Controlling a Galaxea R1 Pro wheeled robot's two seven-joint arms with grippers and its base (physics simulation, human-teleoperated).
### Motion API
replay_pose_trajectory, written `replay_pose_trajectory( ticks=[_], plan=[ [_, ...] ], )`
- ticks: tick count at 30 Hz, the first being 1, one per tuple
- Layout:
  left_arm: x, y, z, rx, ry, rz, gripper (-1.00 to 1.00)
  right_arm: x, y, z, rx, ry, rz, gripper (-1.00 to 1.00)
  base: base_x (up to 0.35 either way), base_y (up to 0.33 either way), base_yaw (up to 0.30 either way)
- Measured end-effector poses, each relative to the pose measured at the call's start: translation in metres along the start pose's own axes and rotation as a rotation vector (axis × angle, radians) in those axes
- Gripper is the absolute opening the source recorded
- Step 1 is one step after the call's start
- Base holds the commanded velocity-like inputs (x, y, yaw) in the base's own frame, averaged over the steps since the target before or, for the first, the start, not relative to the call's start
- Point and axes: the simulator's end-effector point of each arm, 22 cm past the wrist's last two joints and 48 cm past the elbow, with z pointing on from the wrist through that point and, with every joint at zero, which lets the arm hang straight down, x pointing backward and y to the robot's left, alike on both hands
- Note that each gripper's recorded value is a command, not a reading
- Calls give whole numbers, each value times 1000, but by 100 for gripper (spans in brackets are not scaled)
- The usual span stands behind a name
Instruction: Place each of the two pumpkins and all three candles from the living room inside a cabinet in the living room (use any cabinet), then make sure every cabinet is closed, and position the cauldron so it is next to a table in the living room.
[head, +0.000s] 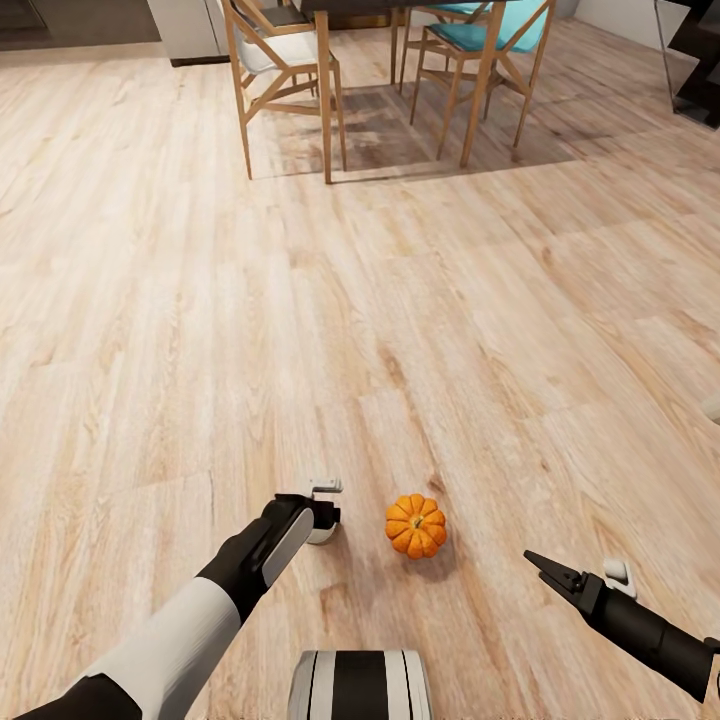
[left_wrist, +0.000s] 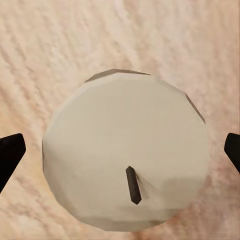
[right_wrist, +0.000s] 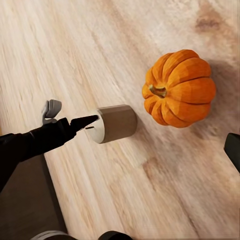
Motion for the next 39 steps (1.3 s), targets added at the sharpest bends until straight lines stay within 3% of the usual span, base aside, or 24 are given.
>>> replay_pose_trajectory(
  ticks=[4,39],
  plan=[
    [8,1,8,-1,17,-1,100,3,-6,2,10,9,10,100,0,0,0],
    [13,-2,14,8,27,-10,100,6,-12,5,20,17,20,100,0,0,0]
  ],
)
